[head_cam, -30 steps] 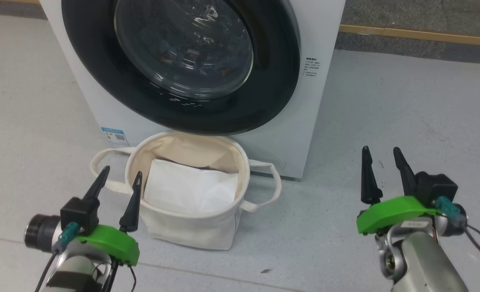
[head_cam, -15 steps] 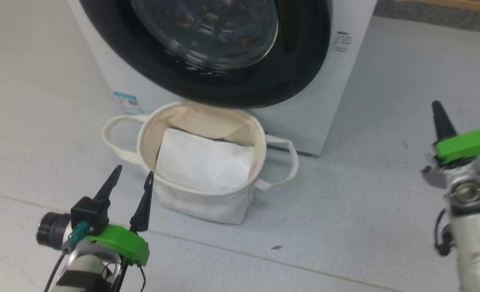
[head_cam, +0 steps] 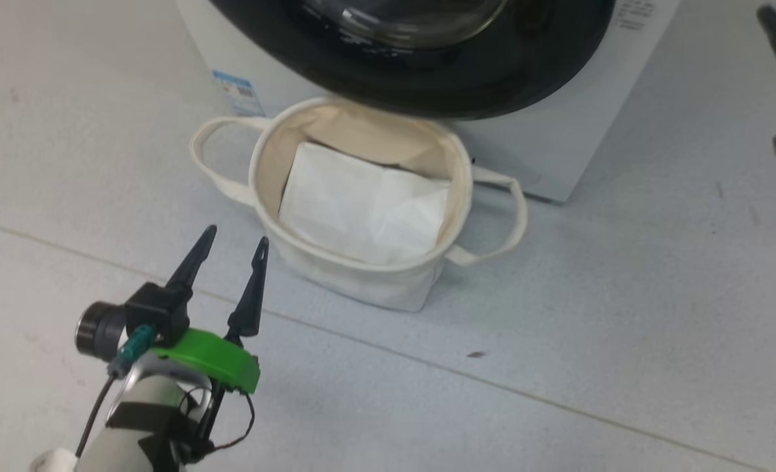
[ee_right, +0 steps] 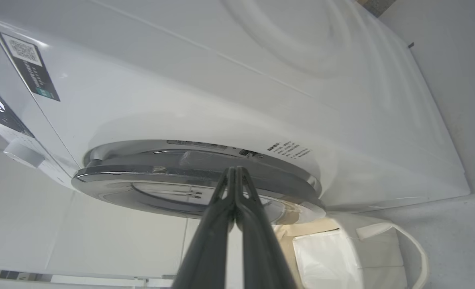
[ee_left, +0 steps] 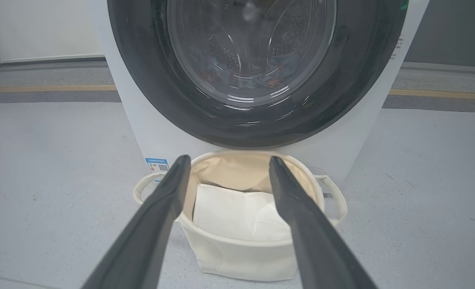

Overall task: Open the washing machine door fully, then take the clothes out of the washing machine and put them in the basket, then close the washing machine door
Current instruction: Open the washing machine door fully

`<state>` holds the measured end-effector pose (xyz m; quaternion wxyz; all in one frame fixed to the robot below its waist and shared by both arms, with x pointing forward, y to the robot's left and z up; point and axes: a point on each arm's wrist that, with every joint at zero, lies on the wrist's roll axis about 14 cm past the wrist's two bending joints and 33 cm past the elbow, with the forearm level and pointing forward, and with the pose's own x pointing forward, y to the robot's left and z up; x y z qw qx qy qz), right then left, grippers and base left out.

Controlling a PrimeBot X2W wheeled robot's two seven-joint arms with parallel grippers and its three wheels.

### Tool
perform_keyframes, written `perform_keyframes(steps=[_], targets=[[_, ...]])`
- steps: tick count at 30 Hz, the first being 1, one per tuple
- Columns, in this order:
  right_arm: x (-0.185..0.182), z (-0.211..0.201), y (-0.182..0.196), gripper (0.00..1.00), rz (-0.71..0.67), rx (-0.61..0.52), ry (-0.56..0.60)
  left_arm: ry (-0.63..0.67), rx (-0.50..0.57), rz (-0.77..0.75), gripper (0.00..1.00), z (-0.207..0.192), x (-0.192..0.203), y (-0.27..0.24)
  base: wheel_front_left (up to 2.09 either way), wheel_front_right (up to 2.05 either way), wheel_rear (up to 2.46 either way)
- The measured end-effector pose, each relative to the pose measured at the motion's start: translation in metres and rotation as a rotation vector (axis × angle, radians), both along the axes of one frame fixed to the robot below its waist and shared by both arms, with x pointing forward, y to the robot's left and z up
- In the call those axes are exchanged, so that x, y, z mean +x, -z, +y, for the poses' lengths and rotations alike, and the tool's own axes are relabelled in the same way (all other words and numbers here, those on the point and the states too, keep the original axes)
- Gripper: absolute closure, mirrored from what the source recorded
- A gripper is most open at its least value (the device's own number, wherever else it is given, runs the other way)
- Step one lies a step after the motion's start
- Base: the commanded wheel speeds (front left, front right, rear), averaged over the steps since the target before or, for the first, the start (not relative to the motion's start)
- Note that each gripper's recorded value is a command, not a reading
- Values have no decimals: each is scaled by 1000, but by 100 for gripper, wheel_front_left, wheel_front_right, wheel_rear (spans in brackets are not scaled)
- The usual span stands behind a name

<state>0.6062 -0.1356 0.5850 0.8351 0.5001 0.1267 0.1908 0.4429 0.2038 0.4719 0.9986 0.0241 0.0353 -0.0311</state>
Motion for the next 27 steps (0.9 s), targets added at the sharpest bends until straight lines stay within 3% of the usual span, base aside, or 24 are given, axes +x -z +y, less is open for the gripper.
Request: perform_keyframes(steps=[13, 27], targets=[[54, 58, 18, 100, 94, 25, -186, -17, -29, 52, 0, 4, 18, 26, 0, 0, 0], [86, 90, 25, 100, 62, 35, -190, -66, -35, 76, 0, 18, 21, 38, 0, 0, 0]])
